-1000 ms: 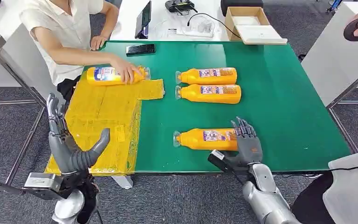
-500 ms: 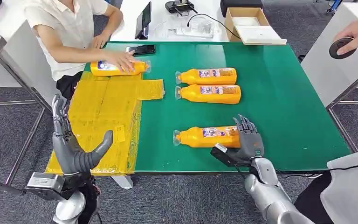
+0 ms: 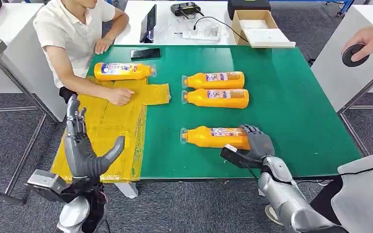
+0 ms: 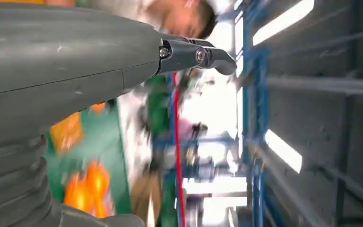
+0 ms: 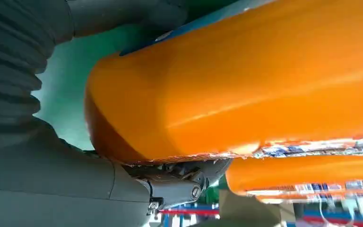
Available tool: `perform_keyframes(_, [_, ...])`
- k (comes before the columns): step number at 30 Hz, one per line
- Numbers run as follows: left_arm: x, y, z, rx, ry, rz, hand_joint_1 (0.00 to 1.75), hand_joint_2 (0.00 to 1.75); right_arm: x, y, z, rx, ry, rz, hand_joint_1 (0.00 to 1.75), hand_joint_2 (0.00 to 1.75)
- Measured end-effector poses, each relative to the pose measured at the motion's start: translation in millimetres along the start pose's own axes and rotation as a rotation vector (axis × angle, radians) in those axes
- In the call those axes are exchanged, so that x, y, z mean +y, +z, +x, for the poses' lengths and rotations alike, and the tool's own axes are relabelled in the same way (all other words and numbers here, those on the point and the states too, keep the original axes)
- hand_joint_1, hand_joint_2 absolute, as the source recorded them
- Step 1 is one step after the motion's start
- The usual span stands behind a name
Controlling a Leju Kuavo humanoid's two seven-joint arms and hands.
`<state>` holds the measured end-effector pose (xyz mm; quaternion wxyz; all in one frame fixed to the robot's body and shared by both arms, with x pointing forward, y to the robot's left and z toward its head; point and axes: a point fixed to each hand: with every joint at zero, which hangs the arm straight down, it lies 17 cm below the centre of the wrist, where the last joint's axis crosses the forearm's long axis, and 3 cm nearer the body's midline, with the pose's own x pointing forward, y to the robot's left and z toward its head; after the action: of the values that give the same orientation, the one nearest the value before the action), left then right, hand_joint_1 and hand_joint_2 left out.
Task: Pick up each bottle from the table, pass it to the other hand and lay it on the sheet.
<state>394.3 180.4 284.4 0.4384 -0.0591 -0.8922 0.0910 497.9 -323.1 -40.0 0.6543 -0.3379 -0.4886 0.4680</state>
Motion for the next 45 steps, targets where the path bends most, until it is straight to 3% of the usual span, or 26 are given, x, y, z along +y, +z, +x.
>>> perform_keyframes(5, [-10, 0, -8, 0.047, 0.080, -0.040, 0.00, 1.75, 4, -1, -4, -0.003, 0.008, 0.047, 1.75, 1.75])
perform_keyframes(11, [-13, -1, -13, 0.061, 0.107, -0.050, 0.00, 1.75, 12, 2, 18, -0.117, -0.076, 0.103, 1.75, 1.75])
perform_keyframes(20, [-13, 3, -12, 0.049, 0.080, -0.047, 0.00, 1.75, 18, 10, 29, -0.186, -0.167, 0.092, 1.75, 1.75])
perform_keyframes(36, [-12, 4, -12, 0.047, 0.073, -0.042, 0.00, 1.75, 20, 12, 32, -0.194, -0.191, 0.086, 1.75, 1.75])
perform_keyframes(37, [-6, 5, -8, 0.007, -0.011, -0.010, 0.00, 1.75, 15, 15, 44, -0.245, -0.278, 0.043, 1.75, 1.75])
perform_keyframes(38, [18, 25, -23, 0.067, -0.089, 0.147, 0.00, 1.75, -4, 36, 79, -0.326, -0.549, -0.172, 1.75, 1.75])
perform_keyframes(39, [24, 36, -34, 0.123, -0.072, 0.199, 0.00, 1.75, -9, 47, 86, -0.330, -0.629, -0.228, 1.75, 1.75])
perform_keyframes(42, [23, 65, -67, 0.290, 0.042, 0.252, 0.00, 1.75, -46, 69, 101, -0.345, -0.786, -0.402, 1.75, 1.75])
perform_keyframes(45, [5, 86, -88, 0.405, 0.161, 0.221, 0.00, 1.75, -91, 93, 107, -0.365, -0.893, -0.578, 1.75, 1.75])
